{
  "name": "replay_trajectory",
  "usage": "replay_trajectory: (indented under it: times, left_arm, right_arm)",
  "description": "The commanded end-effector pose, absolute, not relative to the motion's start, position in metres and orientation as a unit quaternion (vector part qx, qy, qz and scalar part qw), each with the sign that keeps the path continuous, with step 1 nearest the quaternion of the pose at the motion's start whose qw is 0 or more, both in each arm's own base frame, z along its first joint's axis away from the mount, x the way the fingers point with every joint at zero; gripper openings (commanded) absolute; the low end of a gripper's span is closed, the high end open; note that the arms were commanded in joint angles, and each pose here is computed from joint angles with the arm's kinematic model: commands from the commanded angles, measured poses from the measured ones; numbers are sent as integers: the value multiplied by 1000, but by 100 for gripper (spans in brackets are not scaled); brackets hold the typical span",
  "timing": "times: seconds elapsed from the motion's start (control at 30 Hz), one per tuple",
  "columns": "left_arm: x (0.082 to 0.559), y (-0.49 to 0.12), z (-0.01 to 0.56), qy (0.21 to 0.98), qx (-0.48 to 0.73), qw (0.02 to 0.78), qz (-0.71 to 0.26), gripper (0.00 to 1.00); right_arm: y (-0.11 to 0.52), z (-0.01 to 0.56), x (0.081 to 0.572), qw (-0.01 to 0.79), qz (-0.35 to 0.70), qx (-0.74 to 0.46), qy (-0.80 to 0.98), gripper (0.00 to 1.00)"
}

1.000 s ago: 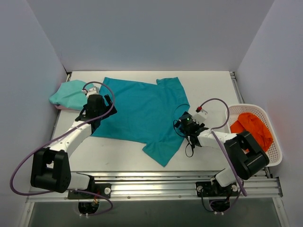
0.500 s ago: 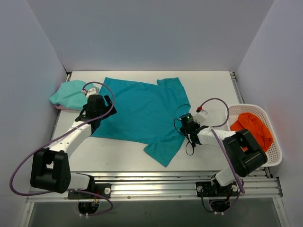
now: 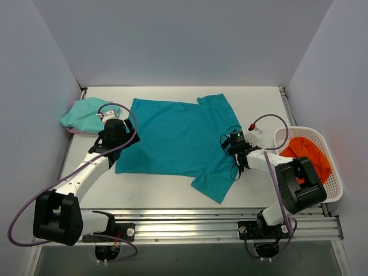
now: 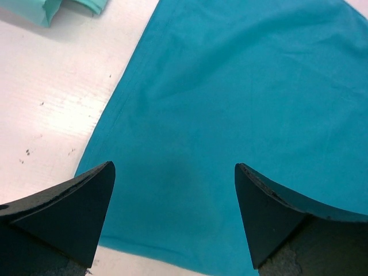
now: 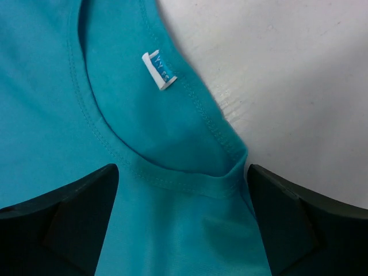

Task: Fold and stack the t-shirts
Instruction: Flatten the tshirt out

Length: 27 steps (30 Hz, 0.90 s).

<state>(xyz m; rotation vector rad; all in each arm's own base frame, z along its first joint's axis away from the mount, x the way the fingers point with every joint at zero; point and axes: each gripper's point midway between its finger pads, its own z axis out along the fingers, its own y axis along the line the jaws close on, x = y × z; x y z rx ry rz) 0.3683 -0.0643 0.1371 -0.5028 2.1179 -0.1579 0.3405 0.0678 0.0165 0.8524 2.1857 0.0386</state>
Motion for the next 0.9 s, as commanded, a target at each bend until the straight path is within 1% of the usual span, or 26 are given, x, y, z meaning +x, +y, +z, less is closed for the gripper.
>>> replay_trajectory:
  times: [0.0, 0.03, 0.07, 0.1, 0.13, 0.17, 0.2, 0.23, 0.27, 0.33, 0.37, 0.5, 0.6, 0.7, 0.73, 0.8, 0.87]
  left_arm:
    - [349, -61, 146, 857, -222, 462, -60, 94]
    - [343, -59, 146, 856, -231, 459, -56, 94]
    - [332, -54, 139, 863, -240, 443, -40, 94]
    - [327, -56, 141, 861, -244, 444, -38, 94]
    - [322, -58, 140, 863, -241, 442, -37, 94]
    - [315, -58, 139, 866, -239, 438, -35, 94]
    - [307, -60, 132, 868, -241, 433, -28, 94]
    - [302, -60, 132, 869, -240, 432, -27, 94]
    - [297, -61, 137, 865, -239, 441, -35, 94]
    - [285, -65, 129, 866, -242, 435, -45, 94]
    - [280, -67, 132, 864, -240, 439, -60, 94]
    - [264, -76, 118, 875, -228, 420, -83, 94]
    - [257, -74, 105, 881, -227, 408, -73, 94]
    - [258, -77, 111, 878, -227, 413, -85, 94]
    - [259, -77, 112, 876, -229, 416, -87, 94]
    - [259, -78, 112, 873, -231, 418, -92, 94]
    - [261, -79, 112, 873, -232, 420, -93, 94]
  right_arm:
    - [67, 6, 320, 352, -17, 311, 883, 94]
    - [64, 19, 322, 373, -25, 317, 872, 98]
    - [59, 24, 313, 371, -44, 316, 872, 99]
    - [66, 36, 311, 383, -45, 307, 870, 100]
    - [62, 60, 310, 412, -48, 317, 853, 100]
    - [60, 68, 299, 412, -60, 311, 854, 100]
    - [65, 82, 297, 426, -53, 309, 849, 100]
    - [78, 103, 291, 447, -22, 297, 843, 100]
    - [82, 109, 283, 448, -11, 297, 843, 100]
    - [103, 125, 266, 457, 50, 276, 844, 98]
    - [115, 124, 257, 443, 85, 266, 852, 98]
    - [138, 117, 217, 405, 161, 247, 866, 96]
    - [149, 103, 190, 374, 180, 234, 879, 95]
    - [162, 87, 166, 347, 199, 220, 890, 95]
    - [167, 83, 160, 334, 214, 237, 887, 95]
    - [179, 65, 142, 310, 236, 225, 893, 95]
    - [183, 51, 131, 292, 236, 240, 895, 96]
